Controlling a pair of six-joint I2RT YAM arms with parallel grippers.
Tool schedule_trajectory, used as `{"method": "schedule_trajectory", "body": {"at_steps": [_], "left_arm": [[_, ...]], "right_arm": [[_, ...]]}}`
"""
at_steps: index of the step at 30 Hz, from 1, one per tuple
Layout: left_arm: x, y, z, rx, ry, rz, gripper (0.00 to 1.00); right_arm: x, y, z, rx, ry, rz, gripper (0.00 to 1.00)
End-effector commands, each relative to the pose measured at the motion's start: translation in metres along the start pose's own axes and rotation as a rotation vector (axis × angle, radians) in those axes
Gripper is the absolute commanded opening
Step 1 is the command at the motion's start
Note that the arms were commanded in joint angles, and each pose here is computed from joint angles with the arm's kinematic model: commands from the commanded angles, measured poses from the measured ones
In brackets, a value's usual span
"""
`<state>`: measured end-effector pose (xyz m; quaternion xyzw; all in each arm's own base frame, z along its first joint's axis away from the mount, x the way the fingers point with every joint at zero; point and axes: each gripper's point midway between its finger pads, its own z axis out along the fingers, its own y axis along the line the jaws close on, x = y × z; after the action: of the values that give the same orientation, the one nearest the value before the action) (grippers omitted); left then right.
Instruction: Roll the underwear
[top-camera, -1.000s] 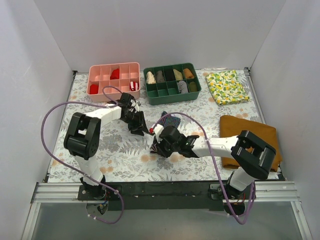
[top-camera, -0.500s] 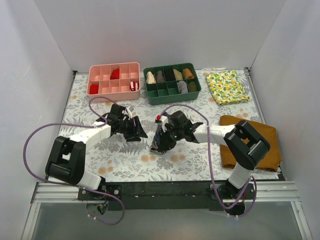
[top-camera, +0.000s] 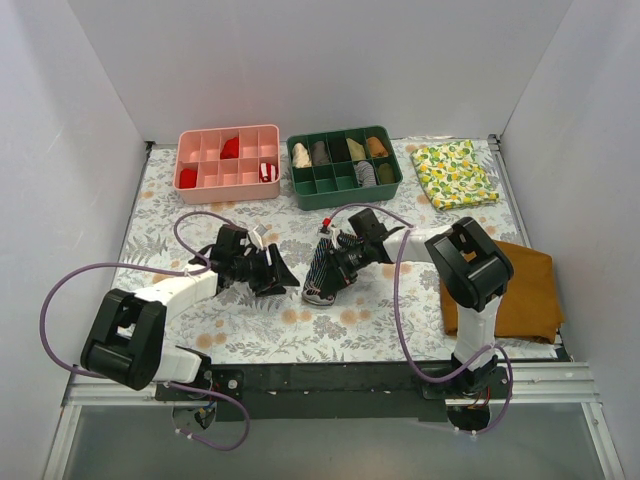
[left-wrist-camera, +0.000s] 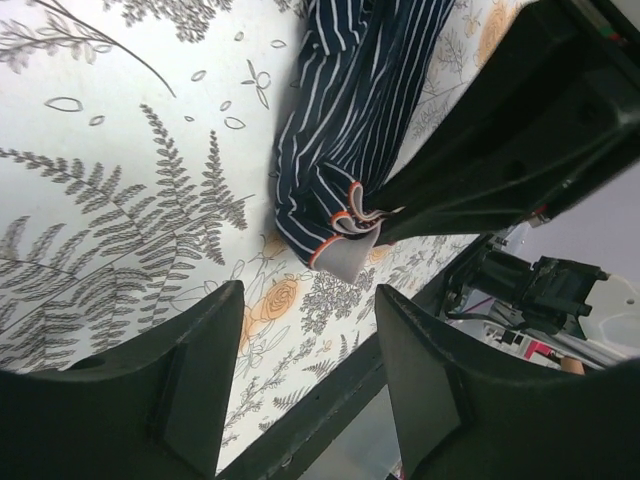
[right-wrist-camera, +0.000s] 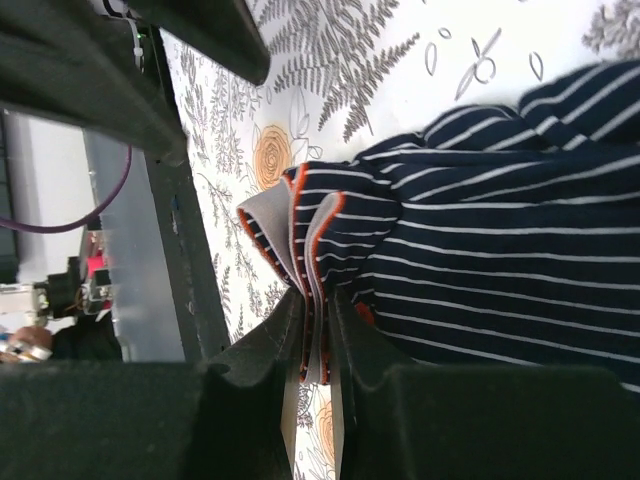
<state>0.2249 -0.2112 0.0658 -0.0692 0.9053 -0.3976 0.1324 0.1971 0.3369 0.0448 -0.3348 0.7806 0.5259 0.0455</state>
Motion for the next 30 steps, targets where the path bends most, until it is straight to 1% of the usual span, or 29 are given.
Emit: {"method": "schedule_trajectory", "body": {"at_steps": [1,8,9,14,18,20,26,30], "left_arm": [[0.001,-0.021,0.002,0.080,-0.026,0.064,0.56],[0.015,-0.016,0.013,0.072,-0.019,0.098,0.59],[0.011,-0.018,0.014,0.085,-0.039,0.114,0.59],[0.011,-0.003,0.019,0.044,-0.065,0.110,0.61],[0.015,0.008,0.028,0.037,-0.058,0.094,0.62],[0.011,0.005,0.032,0.058,-0.068,0.104,0.63],[0.007,-0.003,0.044,0.113,-0.037,0.118,0.63],[0.008,-0.001,0.048,0.113,-0.019,0.121,0.63]], "right_arm": [[0.000,-0.002,0.000,-0.019,0.033,0.051,0.15],[-0.003,-0.022,0.000,0.042,0.048,0.100,0.15],[-0.002,-0.025,0.001,0.046,0.054,0.105,0.15],[-0.004,-0.031,-0.002,0.059,0.051,0.120,0.16],[-0.004,-0.033,-0.003,0.059,0.051,0.127,0.16],[-0.003,-0.035,-0.002,0.063,0.054,0.127,0.16],[-0.003,-0.040,-0.003,0.085,0.055,0.127,0.17],[-0.004,-0.042,-0.003,0.090,0.058,0.128,0.17]]}}
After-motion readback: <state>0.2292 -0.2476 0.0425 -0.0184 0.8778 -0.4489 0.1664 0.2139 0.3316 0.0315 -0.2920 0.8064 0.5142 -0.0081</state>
